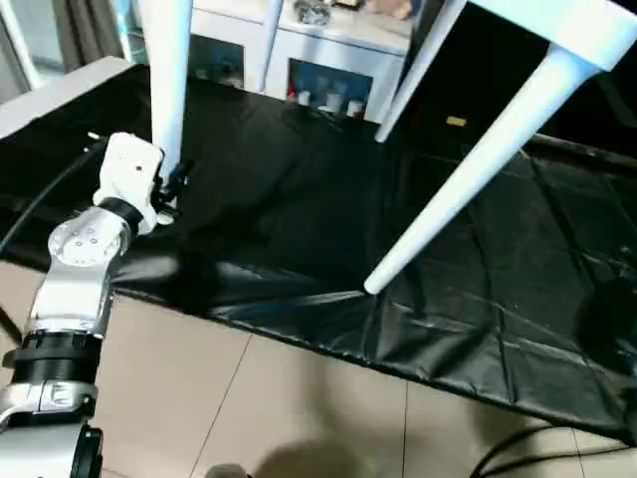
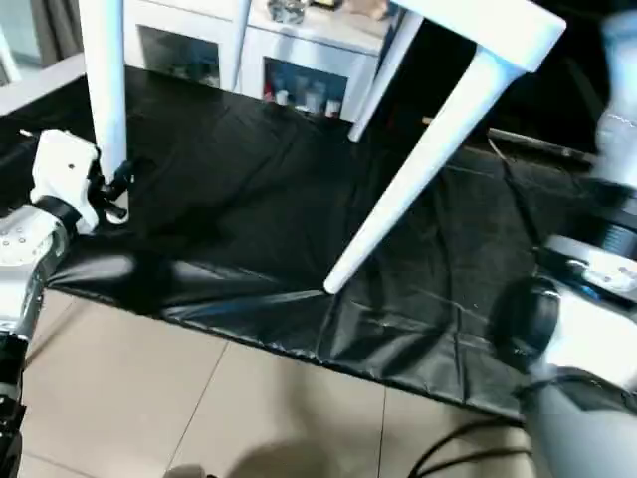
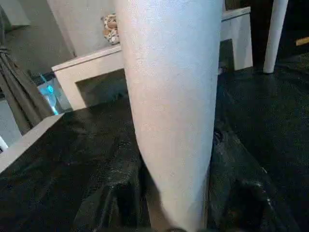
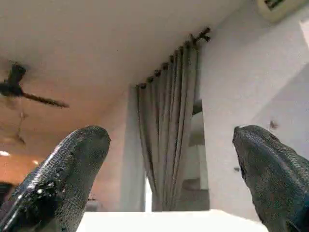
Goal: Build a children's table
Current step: Flip table
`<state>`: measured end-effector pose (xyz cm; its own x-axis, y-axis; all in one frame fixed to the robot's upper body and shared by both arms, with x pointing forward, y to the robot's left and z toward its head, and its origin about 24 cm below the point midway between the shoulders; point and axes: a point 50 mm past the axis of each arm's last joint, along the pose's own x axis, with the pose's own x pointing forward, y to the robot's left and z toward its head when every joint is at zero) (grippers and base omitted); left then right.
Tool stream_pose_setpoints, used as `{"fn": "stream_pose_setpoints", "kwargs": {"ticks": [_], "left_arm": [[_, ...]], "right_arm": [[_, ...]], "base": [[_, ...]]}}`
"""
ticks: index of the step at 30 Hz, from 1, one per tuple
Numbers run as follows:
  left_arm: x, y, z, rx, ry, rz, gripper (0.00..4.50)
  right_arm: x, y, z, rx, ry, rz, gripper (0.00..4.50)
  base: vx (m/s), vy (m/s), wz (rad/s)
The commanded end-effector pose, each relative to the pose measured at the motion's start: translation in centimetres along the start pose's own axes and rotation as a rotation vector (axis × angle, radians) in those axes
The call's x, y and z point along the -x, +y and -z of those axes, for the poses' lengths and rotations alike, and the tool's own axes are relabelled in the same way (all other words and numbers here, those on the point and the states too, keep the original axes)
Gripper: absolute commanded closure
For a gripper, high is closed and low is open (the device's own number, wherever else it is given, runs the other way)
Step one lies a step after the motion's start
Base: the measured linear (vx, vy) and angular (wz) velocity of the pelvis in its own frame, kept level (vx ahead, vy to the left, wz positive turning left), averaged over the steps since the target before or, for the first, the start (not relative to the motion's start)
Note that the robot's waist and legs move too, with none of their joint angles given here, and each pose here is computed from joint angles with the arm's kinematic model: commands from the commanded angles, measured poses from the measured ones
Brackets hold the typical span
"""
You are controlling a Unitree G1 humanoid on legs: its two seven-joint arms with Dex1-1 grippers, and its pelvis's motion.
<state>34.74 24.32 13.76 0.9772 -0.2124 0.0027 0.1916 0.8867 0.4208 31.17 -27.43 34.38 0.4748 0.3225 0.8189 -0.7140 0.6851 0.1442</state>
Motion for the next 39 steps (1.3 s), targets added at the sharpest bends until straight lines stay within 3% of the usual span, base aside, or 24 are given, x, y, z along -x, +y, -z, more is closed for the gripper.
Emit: {"fn": "stream_pose_setpoints", "kwargs": {"ticks": [1, 2, 5, 8, 9, 10, 11, 12, 13, 14, 15, 16, 21, 22, 24, 26, 27, 32, 39], "left_arm": [[-0.1, -2.4, 1.4, -0.094, 0.079, 0.141, 3.00], [-0.1, -2.4, 1.5, -0.094, 0.082, 0.144, 3.00], [-0.1, -2.4, 1.7, -0.096, 0.088, 0.148, 3.00], [0.0, -2.4, 1.9, -0.096, 0.097, 0.153, 3.00], [0.0, -2.4, 1.9, -0.096, 0.097, 0.153, 3.00], [0.0, -2.4, 2.0, -0.094, 0.100, 0.155, 3.00], [0.0, -2.4, 2.1, -0.094, 0.101, 0.156, 3.00], [0.0, -2.5, 2.1, -0.094, 0.105, 0.160, 3.00], [0.0, -2.5, 2.1, -0.094, 0.105, 0.160, 3.00], [0.0, -2.5, 2.2, -0.094, 0.107, 0.162, 3.00], [0.0, -2.6, 2.3, -0.095, 0.110, 0.170, 3.00], [0.0, -2.6, 2.3, -0.094, 0.110, 0.172, 3.00], [0.0, -3.0, 2.5, -0.091, 0.115, 0.189, 3.00], [0.0, -3.0, 2.5, -0.091, 0.115, 0.189, 3.00], [0.1, -3.3, 2.8, -0.092, 0.123, 0.205, 3.00], [0.1, -3.4, 2.8, -0.091, 0.127, 0.210, 3.00], [0.1, -3.5, 3.0, -0.091, 0.131, 0.214, 3.00], [0.1, -3.8, 3.3, -0.096, 0.145, 0.232, 3.00], [0.0, -5.7, 4.1, -0.085, 0.169, 0.311, 3.00]], "right_arm": [[2.3, -1.0, -0.7, -0.069, -0.006, 0.000, 0.00], [4.5, -1.8, -1.2, -0.121, -0.022, 0.003, 0.00], [7.5, -2.8, -1.7, -0.169, -0.060, 0.034, 0.00], [11.1, -3.5, -0.4, -0.158, 0.065, 0.086, 0.00], [11.2, -3.5, -0.2, -0.159, 0.076, 0.087, 0.00], [12.5, -3.6, 1.1, -0.159, 0.176, 0.107, 0.00], [13.0, -3.6, 1.6, -0.157, 0.221, 0.115, 0.00], [14.3, -3.6, 3.3, -0.157, 0.343, 0.140, 0.00], [14.3, -3.6, 3.3, -0.157, 0.343, 0.140, 0.00], [15.0, -3.6, 4.5, -0.141, 0.431, 0.161, 0.00], [16.4, -3.3, 6.8, -0.134, 0.566, 0.169, 0.00], [16.8, -3.0, 7.7, -0.139, 0.610, 0.164, 0.00], [17.3, -1.8, 11.3, -0.170, 0.736, 0.123, 0.00], [17.3, -1.8, 11.3, -0.170, 0.736, 0.123, 0.00], [17.9, -1.5, 13.8, -0.166, 0.803, 0.116, 0.00], [17.8, -1.0, 14.7, -0.185, 0.812, 0.087, 0.00], [17.4, -0.1, 15.9, -0.224, 0.811, 0.035, 0.00], [16.6, 1.5, 18.0, -0.285, 0.824, -0.059, 0.00], [15.9, 1.3, 19.9, -0.224, 0.801, 0.003, 0.00]], "base": [[0.000, 0.000, 0.00], [0.000, 0.000, 0.00], [0.000, 0.000, 0.00], [0.000, 0.000, 0.00], [0.000, 0.000, 0.00], [0.000, 0.000, 0.00], [0.000, 0.000, 0.00], [0.000, 0.000, 0.00], [0.000, 0.000, 0.00], [0.000, 0.000, 0.00], [0.000, 0.000, 0.00], [0.000, 0.000, 0.00], [0.000, 0.000, 0.00], [0.000, 0.000, 0.00], [0.000, 0.000, 0.00], [0.000, 0.000, 0.00], [0.000, 0.000, 0.00], [0.000, 0.000, 0.00], [0.000, 0.000, 0.00]]}}
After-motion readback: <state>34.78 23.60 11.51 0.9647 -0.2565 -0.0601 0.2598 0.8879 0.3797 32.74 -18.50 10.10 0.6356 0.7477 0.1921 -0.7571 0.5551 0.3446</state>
